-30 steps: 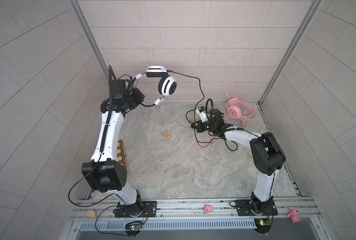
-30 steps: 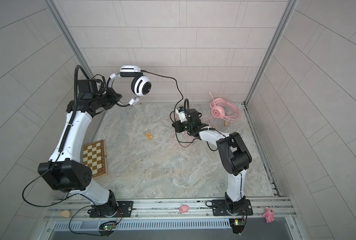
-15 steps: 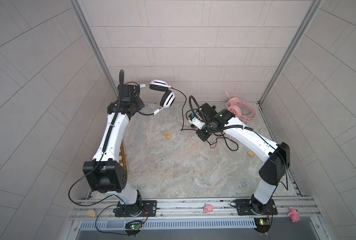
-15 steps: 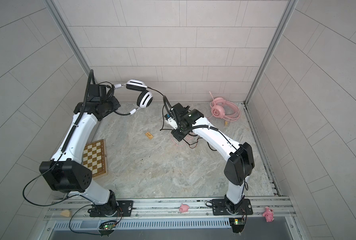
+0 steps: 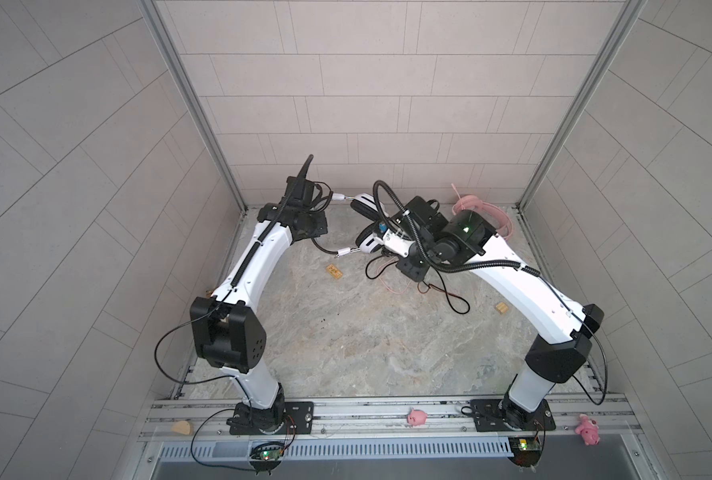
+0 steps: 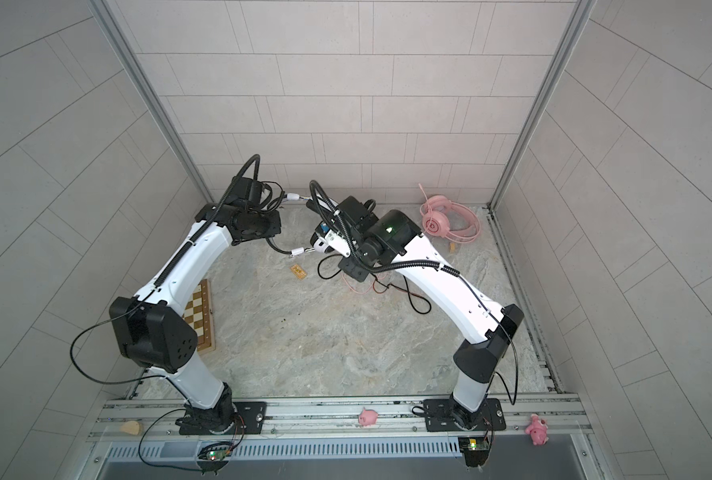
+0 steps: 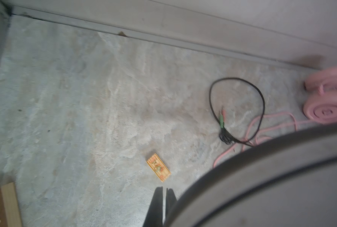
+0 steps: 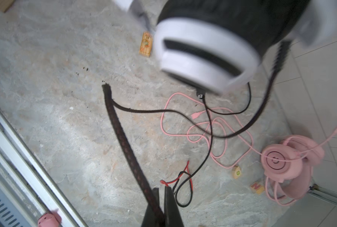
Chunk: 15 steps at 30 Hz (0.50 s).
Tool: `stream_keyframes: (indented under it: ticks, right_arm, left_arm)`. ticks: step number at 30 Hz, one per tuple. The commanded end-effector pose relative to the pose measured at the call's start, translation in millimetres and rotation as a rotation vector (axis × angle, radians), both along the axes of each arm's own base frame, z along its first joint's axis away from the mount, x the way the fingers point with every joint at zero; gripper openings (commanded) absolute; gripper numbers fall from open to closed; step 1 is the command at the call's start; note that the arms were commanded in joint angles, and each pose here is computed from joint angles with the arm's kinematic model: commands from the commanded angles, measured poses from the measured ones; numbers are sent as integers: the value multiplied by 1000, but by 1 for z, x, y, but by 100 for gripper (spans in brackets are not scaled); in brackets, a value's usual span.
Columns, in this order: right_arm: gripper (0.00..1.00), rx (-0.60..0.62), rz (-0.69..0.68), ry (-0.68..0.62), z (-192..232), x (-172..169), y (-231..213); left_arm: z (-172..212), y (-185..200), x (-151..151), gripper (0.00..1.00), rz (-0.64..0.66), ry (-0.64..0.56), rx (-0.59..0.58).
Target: Wrap the headphones
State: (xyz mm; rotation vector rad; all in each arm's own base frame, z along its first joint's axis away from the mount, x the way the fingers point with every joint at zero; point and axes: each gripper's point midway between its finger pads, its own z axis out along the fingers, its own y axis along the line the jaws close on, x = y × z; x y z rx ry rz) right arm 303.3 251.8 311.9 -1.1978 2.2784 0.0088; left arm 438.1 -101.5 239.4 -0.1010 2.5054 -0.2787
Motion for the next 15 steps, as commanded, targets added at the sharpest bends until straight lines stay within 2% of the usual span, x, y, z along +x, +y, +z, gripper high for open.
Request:
stream_keyframes:
  ticks: [1, 8, 12, 15]
  right_arm:
    - [0, -36, -22, -3, 2, 11, -15]
    - [0, -34, -16, -26, 8, 26, -14]
    - [0, -16, -53, -31, 10, 35, -29]
    - [0, 3, -90, -40, 10, 45, -39]
  left_arm:
    - [6, -28, -9, 0, -160, 32, -67]
    - [-19, -71, -28, 0, -349, 126, -124]
    - [-14, -89, -35, 0, -426, 130, -217]
    - [-14, -96, -43, 0, -465, 143, -223]
